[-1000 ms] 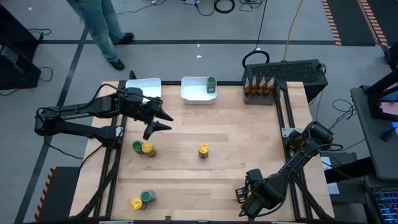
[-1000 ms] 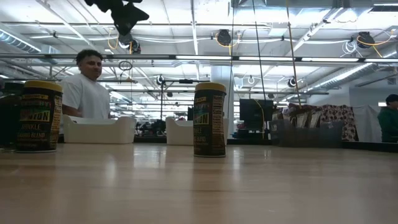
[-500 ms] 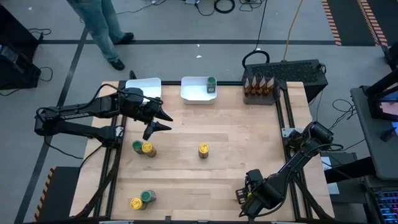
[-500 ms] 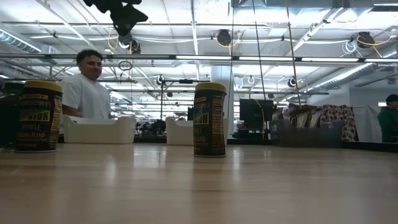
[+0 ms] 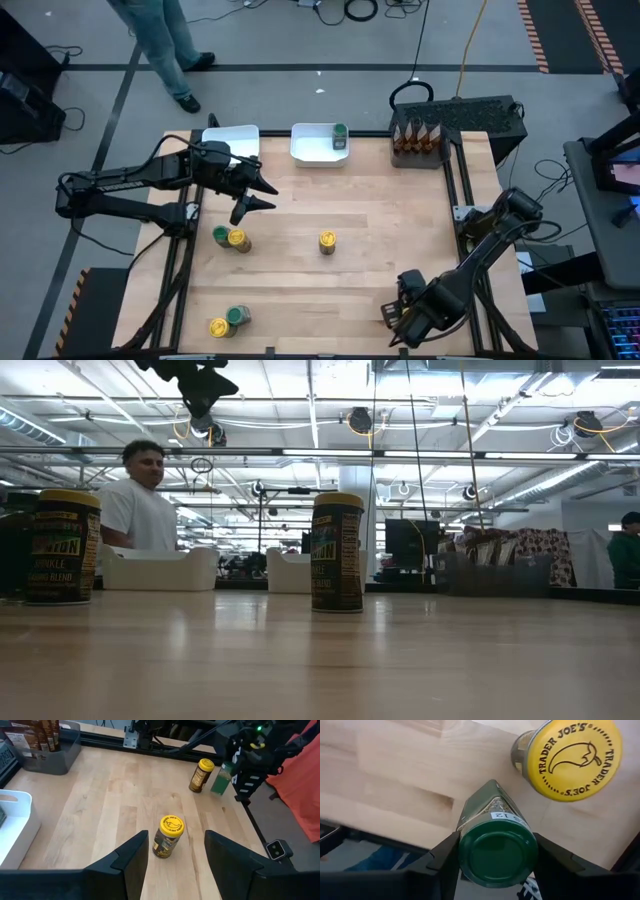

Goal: Sort spices by type
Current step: Put the bottom right green seasoning bottle into the right white bin

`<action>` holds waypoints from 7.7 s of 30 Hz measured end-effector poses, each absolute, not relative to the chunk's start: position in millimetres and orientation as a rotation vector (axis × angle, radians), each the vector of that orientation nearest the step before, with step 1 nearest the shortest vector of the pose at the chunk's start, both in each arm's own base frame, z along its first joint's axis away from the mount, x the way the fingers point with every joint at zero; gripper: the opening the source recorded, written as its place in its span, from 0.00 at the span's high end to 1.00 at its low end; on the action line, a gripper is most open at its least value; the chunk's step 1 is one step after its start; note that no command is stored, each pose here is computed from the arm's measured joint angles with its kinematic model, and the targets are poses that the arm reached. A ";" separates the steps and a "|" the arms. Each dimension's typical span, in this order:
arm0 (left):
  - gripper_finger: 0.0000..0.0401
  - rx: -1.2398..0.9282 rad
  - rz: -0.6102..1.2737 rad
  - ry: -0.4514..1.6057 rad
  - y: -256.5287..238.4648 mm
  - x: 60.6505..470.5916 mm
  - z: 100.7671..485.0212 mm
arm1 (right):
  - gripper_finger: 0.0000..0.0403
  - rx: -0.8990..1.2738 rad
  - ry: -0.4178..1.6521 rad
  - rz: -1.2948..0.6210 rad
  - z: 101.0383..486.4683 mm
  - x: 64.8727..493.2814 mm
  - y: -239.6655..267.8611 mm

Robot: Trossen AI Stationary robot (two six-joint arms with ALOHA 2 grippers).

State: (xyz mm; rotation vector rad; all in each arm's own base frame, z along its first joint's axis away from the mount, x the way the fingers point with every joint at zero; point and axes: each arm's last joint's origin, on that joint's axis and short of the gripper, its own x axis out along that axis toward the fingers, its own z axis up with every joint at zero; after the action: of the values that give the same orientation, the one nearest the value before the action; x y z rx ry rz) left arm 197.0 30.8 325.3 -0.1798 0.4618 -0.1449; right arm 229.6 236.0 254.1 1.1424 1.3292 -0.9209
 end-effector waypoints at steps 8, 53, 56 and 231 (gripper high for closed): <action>0.50 -0.178 -0.144 0.462 30.8 197.0 325.3 | 0.55 1.228 1.298 -0.777 280.9 235.5 218.1; 0.50 -0.181 0.210 0.232 59.1 162.1 355.1 | 0.54 0.411 0.633 -0.443 384.5 302.7 -161.6; 0.50 -0.205 0.252 0.203 63.3 161.2 357.3 | 0.54 0.361 0.658 -0.443 371.1 306.3 -184.8; 0.50 -0.295 0.340 0.247 76.1 157.2 350.6 | 0.26 0.131 1.055 -0.519 256.7 438.7 -251.8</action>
State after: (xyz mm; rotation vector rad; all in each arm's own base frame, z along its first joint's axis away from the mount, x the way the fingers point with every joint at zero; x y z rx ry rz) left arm 157.2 76.1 350.6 -0.2951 0.2475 0.3396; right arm 438.7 -251.8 256.7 0.1314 1.0553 -0.5192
